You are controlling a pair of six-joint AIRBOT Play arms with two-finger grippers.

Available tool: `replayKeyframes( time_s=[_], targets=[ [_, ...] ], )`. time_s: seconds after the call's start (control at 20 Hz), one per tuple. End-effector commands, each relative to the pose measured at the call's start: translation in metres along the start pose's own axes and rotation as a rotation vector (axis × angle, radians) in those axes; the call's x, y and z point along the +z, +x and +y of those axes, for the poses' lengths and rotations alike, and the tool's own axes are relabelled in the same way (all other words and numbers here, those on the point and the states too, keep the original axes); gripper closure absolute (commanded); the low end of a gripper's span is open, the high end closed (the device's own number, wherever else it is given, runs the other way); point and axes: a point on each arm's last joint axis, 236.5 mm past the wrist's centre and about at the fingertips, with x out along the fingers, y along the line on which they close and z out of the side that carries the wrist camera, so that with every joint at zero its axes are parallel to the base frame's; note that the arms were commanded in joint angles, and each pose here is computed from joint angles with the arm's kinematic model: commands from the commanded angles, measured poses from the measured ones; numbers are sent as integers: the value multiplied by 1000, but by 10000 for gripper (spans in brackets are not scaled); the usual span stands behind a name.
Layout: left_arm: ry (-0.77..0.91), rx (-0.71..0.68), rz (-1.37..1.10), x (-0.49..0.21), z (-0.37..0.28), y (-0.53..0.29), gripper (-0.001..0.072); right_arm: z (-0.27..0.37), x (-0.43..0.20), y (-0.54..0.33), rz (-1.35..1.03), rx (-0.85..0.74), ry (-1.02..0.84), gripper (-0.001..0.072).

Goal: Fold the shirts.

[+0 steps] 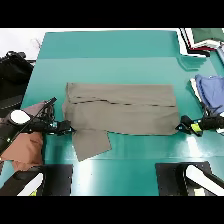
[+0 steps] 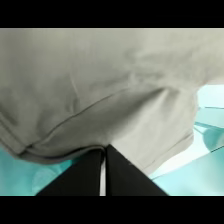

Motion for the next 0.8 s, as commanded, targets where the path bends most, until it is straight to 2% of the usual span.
replayKeyframes(
  time_s=[0.0, 0.15, 0.35, 0.55, 0.75],
  targets=[
    [89, 39, -14, 2, -6, -24, 682, 15, -3, -11, 40, -52, -144, 696],
    [134, 104, -38, -17, -7, -56, 682, -5, -10, -44, 45, -230, -263, 696],
    [160, 95, 63, -64, -14, -74, 682, -19, -22, -89, -32, -343, -303, 696],
    [164, 112, -85, -13, -13, -70, 682, -13, -9, -96, -122, -325, -299, 697],
    [183, 139, -169, 66, -13, -63, 681, 15, 22, -87, -110, -320, -370, 697]
  ],
)
